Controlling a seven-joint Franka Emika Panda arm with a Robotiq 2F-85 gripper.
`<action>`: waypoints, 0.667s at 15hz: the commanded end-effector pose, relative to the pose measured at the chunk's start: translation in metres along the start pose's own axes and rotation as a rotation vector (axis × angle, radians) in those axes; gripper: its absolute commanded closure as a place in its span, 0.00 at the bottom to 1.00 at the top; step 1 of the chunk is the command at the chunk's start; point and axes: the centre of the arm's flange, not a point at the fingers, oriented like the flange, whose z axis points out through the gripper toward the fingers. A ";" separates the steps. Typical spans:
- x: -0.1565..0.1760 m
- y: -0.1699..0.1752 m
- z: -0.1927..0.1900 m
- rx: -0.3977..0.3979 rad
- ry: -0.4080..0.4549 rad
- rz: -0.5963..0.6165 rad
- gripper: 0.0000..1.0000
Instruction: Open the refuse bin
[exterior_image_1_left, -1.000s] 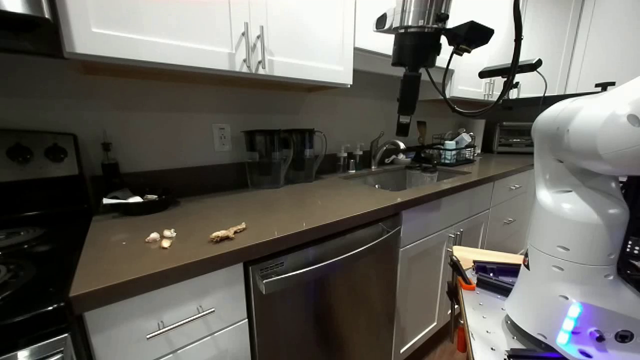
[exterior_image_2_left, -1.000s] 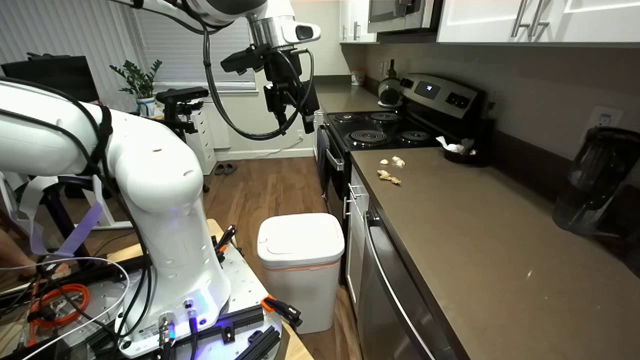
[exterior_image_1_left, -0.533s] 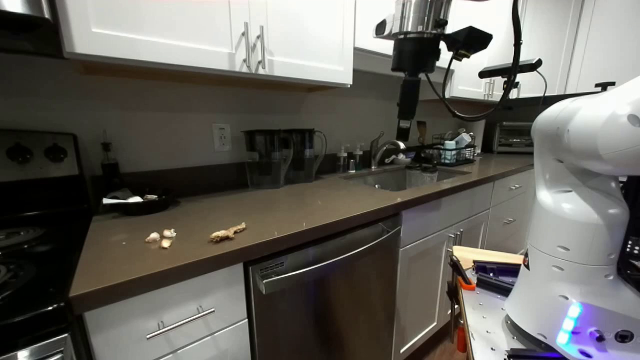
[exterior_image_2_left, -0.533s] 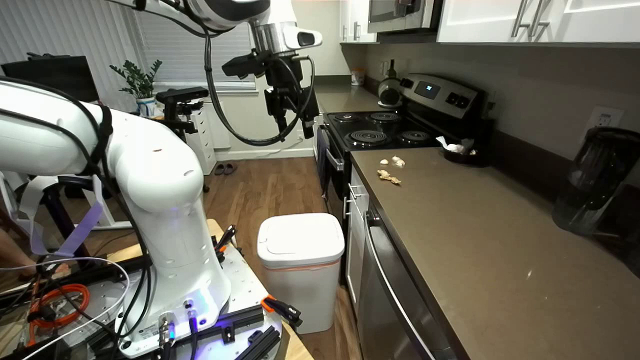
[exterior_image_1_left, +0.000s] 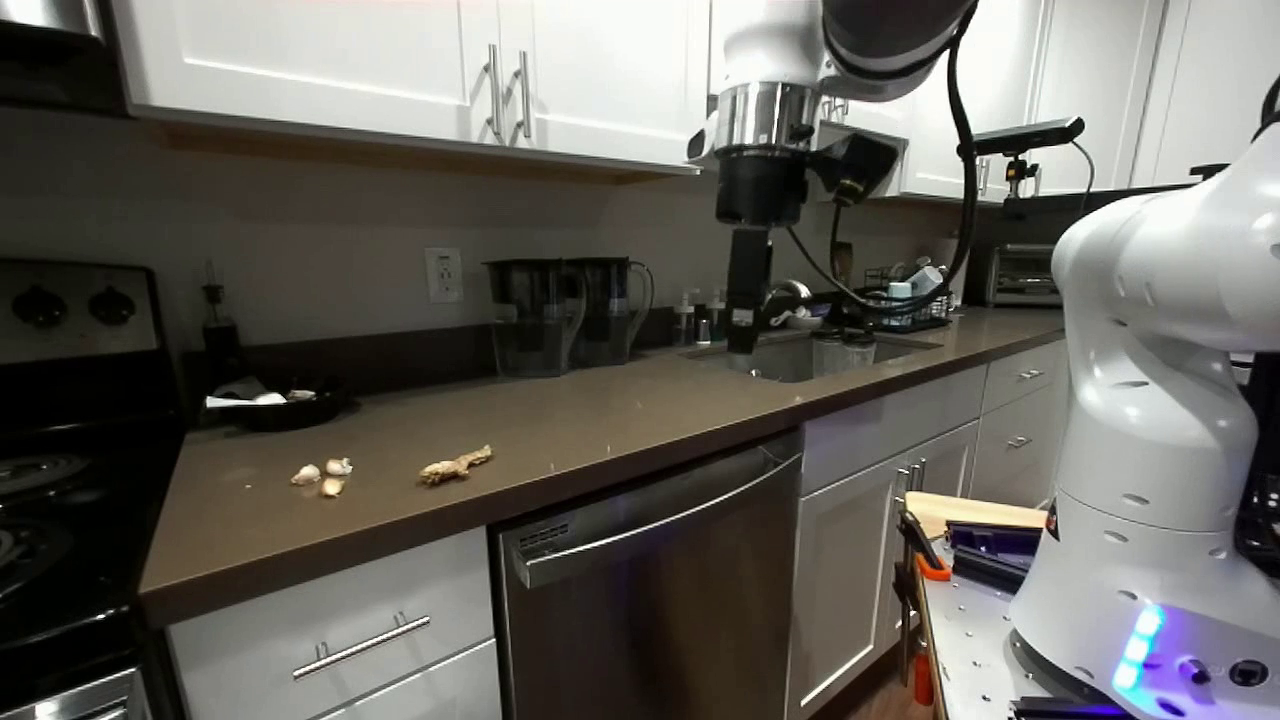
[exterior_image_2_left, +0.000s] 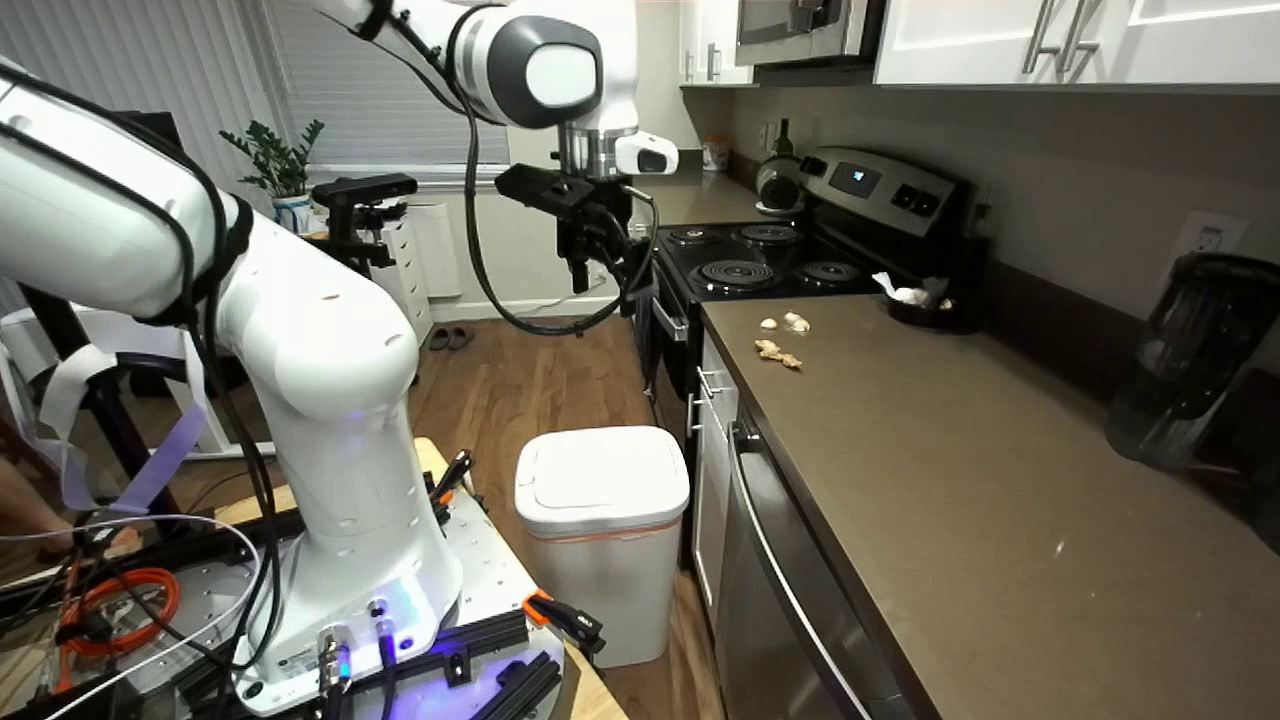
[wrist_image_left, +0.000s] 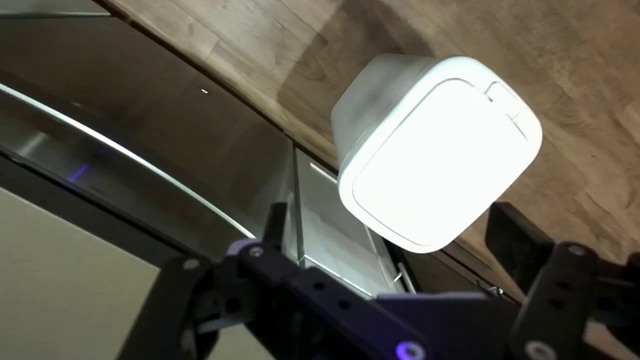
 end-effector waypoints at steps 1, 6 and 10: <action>0.012 -0.013 0.076 0.112 -0.048 -0.066 0.00; 0.027 -0.043 0.145 0.224 -0.121 -0.147 0.00; 0.028 -0.067 0.192 0.279 -0.133 -0.170 0.00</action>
